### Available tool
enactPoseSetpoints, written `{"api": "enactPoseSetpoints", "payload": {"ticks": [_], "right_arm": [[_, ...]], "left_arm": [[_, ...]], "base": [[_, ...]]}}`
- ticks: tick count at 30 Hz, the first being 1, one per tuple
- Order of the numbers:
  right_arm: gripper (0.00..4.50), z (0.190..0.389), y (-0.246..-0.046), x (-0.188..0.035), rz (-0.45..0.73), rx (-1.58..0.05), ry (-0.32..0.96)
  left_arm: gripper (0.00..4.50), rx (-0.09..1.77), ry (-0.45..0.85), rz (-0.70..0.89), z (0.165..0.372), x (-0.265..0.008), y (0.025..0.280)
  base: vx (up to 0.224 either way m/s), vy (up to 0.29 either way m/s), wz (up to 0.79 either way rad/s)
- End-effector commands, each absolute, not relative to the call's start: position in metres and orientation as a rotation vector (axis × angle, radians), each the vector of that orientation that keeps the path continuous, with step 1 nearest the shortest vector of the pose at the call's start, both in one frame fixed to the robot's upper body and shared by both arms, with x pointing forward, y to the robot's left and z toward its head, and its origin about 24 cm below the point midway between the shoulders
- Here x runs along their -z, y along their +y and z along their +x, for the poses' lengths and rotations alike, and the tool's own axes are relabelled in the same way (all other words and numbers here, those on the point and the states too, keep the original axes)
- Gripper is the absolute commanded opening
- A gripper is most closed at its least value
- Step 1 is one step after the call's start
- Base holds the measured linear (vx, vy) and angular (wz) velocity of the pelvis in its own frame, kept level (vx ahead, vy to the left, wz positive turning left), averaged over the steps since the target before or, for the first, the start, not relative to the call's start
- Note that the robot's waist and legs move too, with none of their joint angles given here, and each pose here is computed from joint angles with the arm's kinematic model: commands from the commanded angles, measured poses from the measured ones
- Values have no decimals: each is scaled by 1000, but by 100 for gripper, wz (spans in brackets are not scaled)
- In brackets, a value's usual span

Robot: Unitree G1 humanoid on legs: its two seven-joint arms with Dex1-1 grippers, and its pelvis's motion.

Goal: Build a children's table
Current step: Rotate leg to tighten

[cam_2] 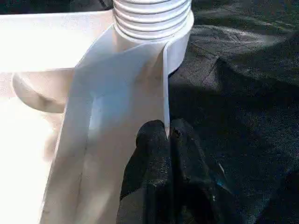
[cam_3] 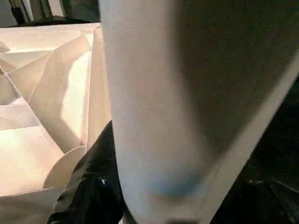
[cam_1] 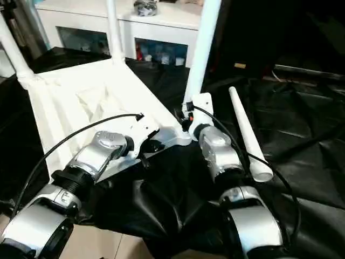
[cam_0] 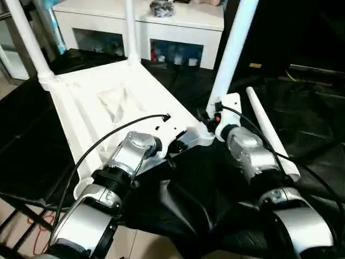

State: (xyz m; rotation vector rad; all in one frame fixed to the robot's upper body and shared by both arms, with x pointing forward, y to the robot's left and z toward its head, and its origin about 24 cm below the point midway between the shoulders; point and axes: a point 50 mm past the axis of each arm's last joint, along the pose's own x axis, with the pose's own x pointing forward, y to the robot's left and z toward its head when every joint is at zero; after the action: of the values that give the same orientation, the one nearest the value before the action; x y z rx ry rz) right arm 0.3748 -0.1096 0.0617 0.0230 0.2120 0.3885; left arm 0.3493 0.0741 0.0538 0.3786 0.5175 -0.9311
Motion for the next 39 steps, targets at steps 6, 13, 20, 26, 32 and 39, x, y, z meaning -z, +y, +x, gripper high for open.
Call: {"api": "enactPoseSetpoints", "payload": {"ticks": [6,13,20,26,32,39], "right_arm": [[188,350,-105,-7,26,-397,468],[286,356,-104,-19,99,-433,410],[343,357,-103,-34,124,-549,324],[358,353,-108,-47,101,-687,257],[358,340,-120,-57,44,-856,228],[358,316,-133,-52,-55,-1070,328]], "left_arm": [[0,933,397,406,358,-81,67],[0,989,343,425,355,-85,66],[0,1085,322,429,348,-86,68],[0,1196,304,427,340,-86,72],[0,1378,279,417,325,-87,77],[0,1526,304,426,314,-81,89]], "base": [[0,0,0],[0,0,0],[0,0,0],[0,0,0],[0,0,0],[0,0,0]]}}
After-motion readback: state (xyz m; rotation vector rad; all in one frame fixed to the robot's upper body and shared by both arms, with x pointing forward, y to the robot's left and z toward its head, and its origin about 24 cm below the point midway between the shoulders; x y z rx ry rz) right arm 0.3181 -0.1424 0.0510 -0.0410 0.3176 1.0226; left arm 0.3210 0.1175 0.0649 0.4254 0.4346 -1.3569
